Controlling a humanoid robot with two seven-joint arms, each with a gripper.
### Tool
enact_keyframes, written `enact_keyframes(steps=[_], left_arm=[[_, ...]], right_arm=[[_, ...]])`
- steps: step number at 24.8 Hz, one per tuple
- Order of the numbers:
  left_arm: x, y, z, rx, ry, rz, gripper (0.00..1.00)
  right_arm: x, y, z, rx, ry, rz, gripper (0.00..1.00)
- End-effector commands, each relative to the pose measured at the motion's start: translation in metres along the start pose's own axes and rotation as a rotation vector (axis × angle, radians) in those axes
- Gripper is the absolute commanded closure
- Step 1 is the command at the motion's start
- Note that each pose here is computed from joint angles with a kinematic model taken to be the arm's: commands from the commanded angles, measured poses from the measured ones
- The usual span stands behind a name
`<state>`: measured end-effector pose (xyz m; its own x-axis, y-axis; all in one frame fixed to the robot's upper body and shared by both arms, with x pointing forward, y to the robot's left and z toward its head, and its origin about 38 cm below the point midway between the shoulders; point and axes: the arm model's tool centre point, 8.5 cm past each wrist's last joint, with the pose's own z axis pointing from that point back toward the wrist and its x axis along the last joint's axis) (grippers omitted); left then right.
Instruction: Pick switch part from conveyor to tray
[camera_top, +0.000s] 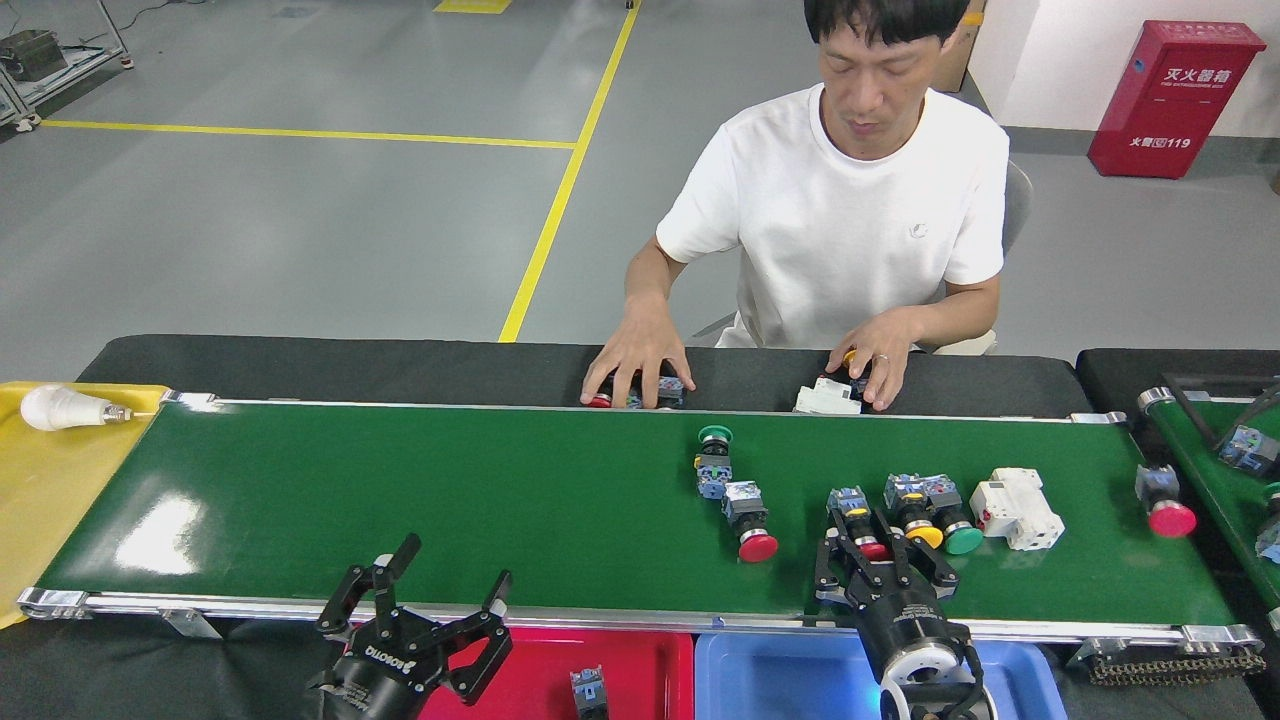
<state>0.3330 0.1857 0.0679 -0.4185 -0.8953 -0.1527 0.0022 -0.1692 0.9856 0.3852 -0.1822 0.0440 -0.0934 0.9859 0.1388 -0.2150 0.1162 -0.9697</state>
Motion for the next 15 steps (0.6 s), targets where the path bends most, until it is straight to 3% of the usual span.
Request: enact_keyframes(steps=[1, 5, 9, 12, 14, 15], left_arm=[[0.005, 0.005, -0.011, -0.007, -0.018, -0.019, 0.00], [0.013, -0.002, -0.032, -0.045, -0.038, -0.068, 0.00], [0.016, -0.004, -0.047, -0.063, -0.033, -0.075, 0.00], [0.011, -0.006, -0.059, -0.073, -0.008, -0.073, 0.00], [0.012, -0.005, -0.072, -0.078, -0.023, -0.082, 0.00], [0.012, -0.005, -0.079, -0.082, -0.024, -0.085, 0.00]], right_arm=[[0.007, -0.009, 0.003, -0.022, -0.046, 0.002, 0.82], [0.027, -0.015, 0.045, -0.072, -0.222, -0.018, 0.82], [0.055, 0.016, 0.101, -0.019, -0.532, -0.017, 0.81], [0.076, 0.012, 0.123, -0.066, -0.820, -0.066, 0.79], [0.077, 0.008, 0.123, -0.084, -0.826, -0.103, 0.78], [0.078, 0.006, 0.120, -0.085, -0.832, -0.096, 0.77]])
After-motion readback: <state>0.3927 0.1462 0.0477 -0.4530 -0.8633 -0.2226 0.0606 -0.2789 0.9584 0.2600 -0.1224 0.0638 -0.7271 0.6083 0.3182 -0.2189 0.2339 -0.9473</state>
